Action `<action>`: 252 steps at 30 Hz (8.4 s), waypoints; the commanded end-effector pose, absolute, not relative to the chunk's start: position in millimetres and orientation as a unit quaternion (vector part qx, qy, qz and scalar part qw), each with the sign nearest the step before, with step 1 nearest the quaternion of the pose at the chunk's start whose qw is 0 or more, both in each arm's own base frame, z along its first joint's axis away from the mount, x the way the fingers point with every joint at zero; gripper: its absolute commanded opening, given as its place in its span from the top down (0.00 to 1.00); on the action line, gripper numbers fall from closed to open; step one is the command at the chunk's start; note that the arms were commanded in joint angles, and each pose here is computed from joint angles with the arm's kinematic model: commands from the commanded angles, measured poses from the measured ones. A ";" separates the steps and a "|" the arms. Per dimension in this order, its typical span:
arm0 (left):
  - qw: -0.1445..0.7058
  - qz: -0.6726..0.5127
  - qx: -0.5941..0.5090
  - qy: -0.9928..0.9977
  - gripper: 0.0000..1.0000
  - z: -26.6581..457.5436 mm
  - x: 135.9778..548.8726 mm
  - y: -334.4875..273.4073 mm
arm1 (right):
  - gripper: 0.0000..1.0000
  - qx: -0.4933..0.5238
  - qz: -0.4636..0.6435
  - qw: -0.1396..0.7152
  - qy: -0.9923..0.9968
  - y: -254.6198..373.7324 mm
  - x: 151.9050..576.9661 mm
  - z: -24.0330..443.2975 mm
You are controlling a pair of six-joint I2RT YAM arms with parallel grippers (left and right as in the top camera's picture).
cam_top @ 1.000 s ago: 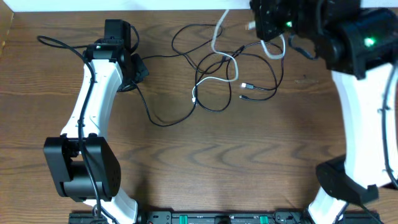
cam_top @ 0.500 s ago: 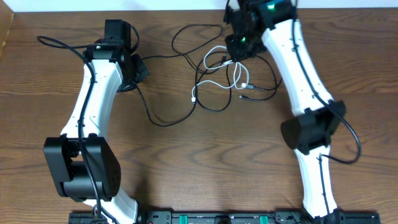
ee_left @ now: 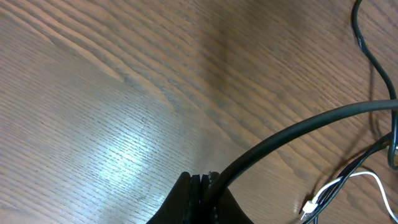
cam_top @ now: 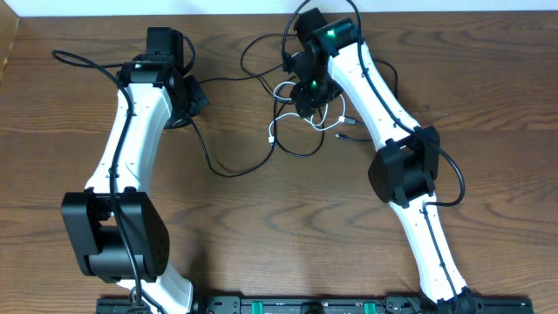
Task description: Untangle cables
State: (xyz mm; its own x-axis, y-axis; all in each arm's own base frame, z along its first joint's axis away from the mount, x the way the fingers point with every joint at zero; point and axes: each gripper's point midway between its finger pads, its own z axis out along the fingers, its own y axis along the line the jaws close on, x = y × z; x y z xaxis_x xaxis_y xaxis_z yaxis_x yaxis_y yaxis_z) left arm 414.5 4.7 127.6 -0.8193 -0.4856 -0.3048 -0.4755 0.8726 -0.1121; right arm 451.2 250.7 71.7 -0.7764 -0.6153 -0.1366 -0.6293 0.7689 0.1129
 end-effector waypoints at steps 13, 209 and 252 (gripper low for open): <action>0.173 -0.015 -0.259 0.950 0.92 131.4 418.7 6.1 | 0.31 -0.101 0.063 0.157 0.980 226.3 459.2 186.2; 0.571 -0.120 -0.114 0.804 0.92 430.8 388.0 -13.5 | 0.11 -0.083 0.207 0.206 0.953 127.6 496.0 198.9; 0.363 -0.063 -0.147 0.918 0.92 294.9 400.7 -4.9 | 0.44 0.045 0.191 0.124 0.973 254.6 439.6 58.4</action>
